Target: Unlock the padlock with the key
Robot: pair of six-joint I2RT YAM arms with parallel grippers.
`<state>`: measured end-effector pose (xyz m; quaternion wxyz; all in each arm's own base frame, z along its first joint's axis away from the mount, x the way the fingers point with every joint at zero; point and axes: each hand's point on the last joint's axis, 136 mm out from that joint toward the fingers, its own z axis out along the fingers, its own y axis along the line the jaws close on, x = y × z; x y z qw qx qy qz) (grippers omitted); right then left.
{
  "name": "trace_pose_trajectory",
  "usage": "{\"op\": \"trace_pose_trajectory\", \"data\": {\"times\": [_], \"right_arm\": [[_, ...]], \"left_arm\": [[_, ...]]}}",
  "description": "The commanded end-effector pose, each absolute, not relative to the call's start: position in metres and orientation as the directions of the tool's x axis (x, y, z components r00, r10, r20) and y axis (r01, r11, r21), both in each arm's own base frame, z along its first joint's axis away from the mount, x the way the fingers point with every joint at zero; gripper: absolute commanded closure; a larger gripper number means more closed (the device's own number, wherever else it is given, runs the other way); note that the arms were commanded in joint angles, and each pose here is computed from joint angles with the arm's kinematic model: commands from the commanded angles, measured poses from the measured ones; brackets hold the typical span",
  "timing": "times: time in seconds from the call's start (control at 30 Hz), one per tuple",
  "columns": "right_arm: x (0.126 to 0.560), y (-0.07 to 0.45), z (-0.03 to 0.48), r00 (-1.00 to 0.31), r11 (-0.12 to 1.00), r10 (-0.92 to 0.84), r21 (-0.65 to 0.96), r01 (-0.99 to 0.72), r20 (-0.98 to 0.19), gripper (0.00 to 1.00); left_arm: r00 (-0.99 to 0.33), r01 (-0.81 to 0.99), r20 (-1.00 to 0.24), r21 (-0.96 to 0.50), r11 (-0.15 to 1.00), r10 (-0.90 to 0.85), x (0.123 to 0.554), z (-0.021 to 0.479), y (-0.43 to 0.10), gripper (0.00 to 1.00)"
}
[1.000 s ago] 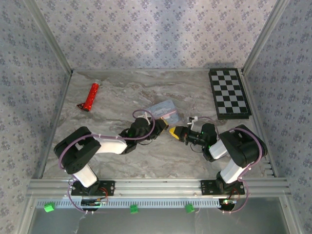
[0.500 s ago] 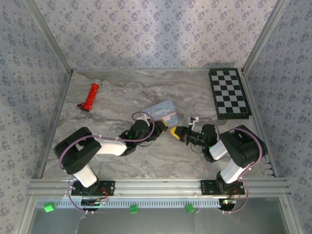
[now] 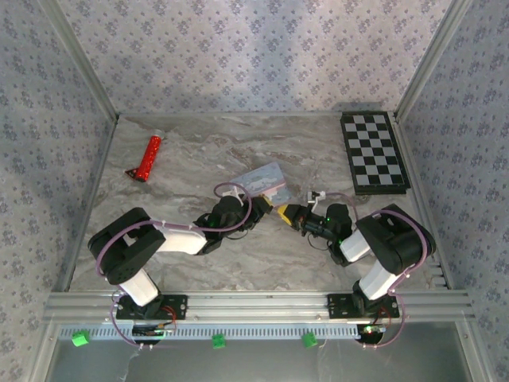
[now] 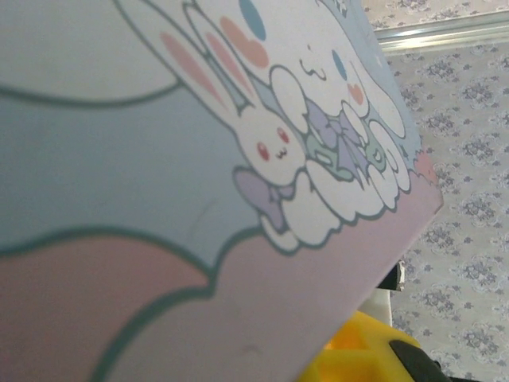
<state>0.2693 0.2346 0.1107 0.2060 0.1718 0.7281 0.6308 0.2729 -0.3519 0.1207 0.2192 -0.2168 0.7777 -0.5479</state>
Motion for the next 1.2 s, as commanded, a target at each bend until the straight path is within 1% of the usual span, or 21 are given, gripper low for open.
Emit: {"op": "trace_pose_trajectory", "data": {"times": [0.0, 0.2, 0.33, 0.47, 0.63, 0.87, 0.97, 1.17], "right_arm": [[0.277, 0.239, 0.119, -0.814, 0.128, 0.575, 0.992, -0.010, -0.082, 1.00], [0.269, 0.254, 0.119, -0.799, 0.122, 0.598, 0.992, 0.007, -0.068, 1.00], [0.269, 0.253, 0.123, -0.780, 0.120, 0.621, 0.993, -0.001, -0.075, 1.00], [0.273, 0.251, 0.121, -0.777, 0.121, 0.625, 0.993, 0.007, -0.071, 1.00], [0.282, 0.247, 0.123, -0.781, 0.116, 0.620, 0.993, 0.000, -0.072, 1.00], [0.290, 0.255, 0.129, -0.802, 0.081, 0.595, 0.997, 0.010, -0.040, 1.00], [0.290, 0.258, 0.129, -0.809, 0.074, 0.587, 0.997, 0.017, -0.030, 1.00], [0.291, 0.261, 0.143, -0.810, 0.056, 0.585, 0.998, -0.018, -0.047, 1.00]], "left_arm": [[-0.894, 0.000, -0.068, -0.988, 0.153, -0.442, 0.235, 0.169, -0.389, 1.00], [-0.886, -0.006, -0.045, -0.994, 0.108, -0.462, 0.241, 0.180, -0.396, 1.00], [-0.881, -0.023, -0.005, -0.998, 0.053, -0.474, 0.244, 0.186, -0.399, 1.00], [-0.890, -0.023, 0.009, -0.999, 0.025, -0.455, 0.240, 0.194, -0.406, 1.00], [-0.903, -0.025, 0.018, -1.000, 0.011, -0.428, 0.233, 0.198, -0.413, 1.00], [-0.910, -0.024, 0.033, -0.999, -0.027, -0.413, 0.231, 0.204, -0.420, 1.00], [-0.914, -0.021, 0.030, -0.999, -0.027, -0.404, 0.230, 0.206, -0.424, 1.00], [-0.919, -0.026, 0.029, -1.000, -0.012, -0.394, 0.228, 0.202, -0.428, 1.00]]}}
